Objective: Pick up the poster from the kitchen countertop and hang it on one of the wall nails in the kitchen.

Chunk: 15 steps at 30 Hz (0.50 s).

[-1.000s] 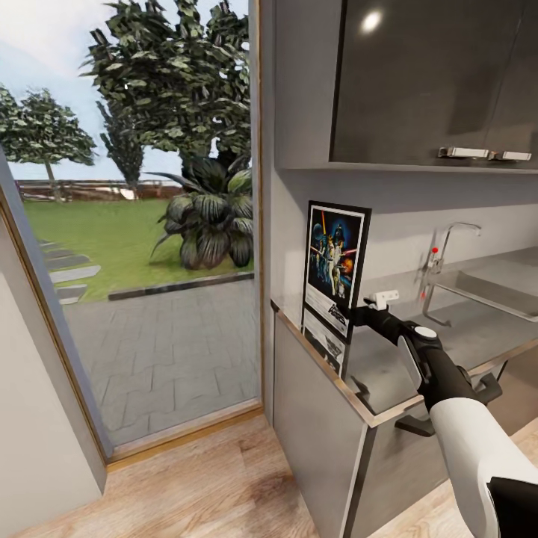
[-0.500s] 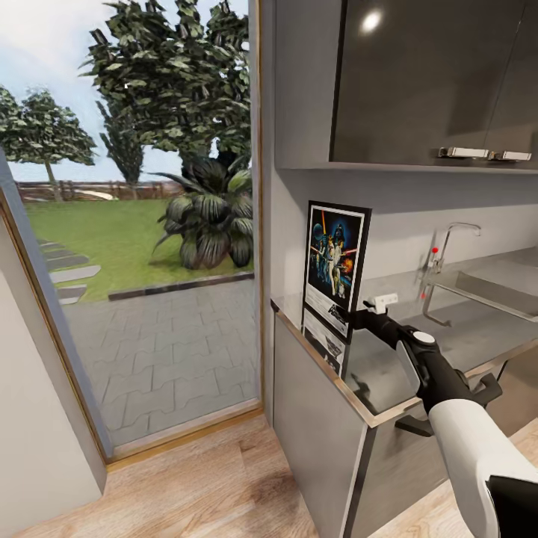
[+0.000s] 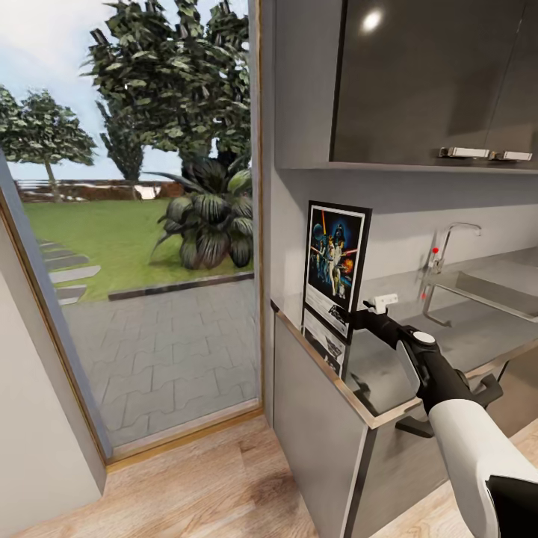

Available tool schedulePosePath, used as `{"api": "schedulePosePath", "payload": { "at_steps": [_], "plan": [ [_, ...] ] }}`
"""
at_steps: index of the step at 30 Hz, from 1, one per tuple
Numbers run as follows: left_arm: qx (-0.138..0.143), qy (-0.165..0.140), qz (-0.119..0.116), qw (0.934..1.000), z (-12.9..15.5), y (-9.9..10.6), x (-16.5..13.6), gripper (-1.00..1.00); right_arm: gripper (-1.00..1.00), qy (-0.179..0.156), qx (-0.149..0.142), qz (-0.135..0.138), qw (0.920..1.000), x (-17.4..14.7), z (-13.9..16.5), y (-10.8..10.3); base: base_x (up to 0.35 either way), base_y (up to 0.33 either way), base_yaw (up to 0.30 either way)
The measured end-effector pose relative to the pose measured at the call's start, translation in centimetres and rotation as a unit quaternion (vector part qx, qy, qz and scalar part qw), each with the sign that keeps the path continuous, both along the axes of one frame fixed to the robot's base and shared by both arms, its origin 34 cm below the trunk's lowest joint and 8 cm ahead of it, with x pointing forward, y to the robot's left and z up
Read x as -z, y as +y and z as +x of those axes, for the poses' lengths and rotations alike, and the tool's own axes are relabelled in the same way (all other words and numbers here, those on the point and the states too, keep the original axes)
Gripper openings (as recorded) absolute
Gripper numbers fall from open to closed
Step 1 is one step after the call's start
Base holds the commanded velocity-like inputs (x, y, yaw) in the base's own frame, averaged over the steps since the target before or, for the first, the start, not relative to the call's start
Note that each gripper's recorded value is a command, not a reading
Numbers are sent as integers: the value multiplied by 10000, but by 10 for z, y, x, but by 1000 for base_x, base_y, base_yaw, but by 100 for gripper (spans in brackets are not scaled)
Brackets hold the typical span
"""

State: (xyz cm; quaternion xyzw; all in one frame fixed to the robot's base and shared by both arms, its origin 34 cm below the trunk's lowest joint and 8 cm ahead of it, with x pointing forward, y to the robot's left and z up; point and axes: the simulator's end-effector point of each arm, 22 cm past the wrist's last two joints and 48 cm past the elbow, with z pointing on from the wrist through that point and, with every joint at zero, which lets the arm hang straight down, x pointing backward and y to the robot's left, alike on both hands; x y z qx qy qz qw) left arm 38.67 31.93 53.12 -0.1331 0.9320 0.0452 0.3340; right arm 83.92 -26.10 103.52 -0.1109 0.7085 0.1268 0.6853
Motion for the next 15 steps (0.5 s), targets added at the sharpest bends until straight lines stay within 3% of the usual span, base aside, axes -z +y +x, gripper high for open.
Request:
{"api": "schedulePosePath", "payload": {
  "at_steps": [15],
  "plan": [
    [-1,2,-1,10000,0,0,0,100,100,-2,1,1,10000,0,0,0,3,0,0]
  ]
}}
